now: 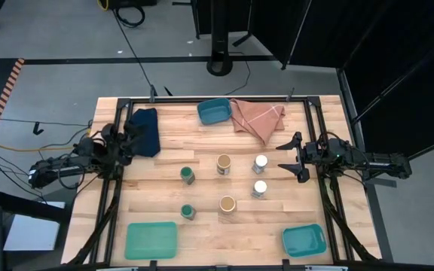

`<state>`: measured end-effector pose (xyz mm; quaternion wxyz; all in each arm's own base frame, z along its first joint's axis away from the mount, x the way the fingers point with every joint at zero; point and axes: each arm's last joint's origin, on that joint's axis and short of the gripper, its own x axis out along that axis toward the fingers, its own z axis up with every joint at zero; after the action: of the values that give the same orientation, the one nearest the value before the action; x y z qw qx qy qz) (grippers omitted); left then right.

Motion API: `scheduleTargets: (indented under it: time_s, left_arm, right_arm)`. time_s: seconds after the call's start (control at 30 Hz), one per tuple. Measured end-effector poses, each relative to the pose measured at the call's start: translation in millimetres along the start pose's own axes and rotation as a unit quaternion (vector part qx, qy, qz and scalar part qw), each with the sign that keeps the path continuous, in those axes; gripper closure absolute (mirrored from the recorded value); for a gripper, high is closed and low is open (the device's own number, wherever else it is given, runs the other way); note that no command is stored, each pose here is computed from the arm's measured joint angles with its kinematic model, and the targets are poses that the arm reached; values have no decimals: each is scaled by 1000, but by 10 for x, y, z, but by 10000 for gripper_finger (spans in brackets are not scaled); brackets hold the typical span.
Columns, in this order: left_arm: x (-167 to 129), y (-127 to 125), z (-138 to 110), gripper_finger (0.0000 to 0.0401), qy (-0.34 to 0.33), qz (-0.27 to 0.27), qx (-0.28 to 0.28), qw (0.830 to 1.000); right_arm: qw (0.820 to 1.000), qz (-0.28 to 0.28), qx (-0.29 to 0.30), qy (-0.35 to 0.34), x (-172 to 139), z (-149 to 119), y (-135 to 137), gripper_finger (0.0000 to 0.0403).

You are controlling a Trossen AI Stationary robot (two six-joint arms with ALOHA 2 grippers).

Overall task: Sort spices by type
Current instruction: Put the top brown seasoning bottle into the light green bin

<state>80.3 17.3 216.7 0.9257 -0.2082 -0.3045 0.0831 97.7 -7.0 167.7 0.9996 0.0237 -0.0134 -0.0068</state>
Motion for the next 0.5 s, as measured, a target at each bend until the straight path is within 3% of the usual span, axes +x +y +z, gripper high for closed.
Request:
scheduleTargets:
  time_s: [0.27,0.4,0.5]
  left_arm:
    - [0,0,-1,85,1,-1,-84,997]
    - [0,7,2,85,-6,12,-97,995]
    - [0,15,7,85,-14,24,-97,995]
  right_arm:
    - [999,-35,6,-9,-1,15,-20,76]
    - [993,-29,104,-49,-5,87,-17,80]
    - [974,-12,202,-99,-18,180,-11,81]
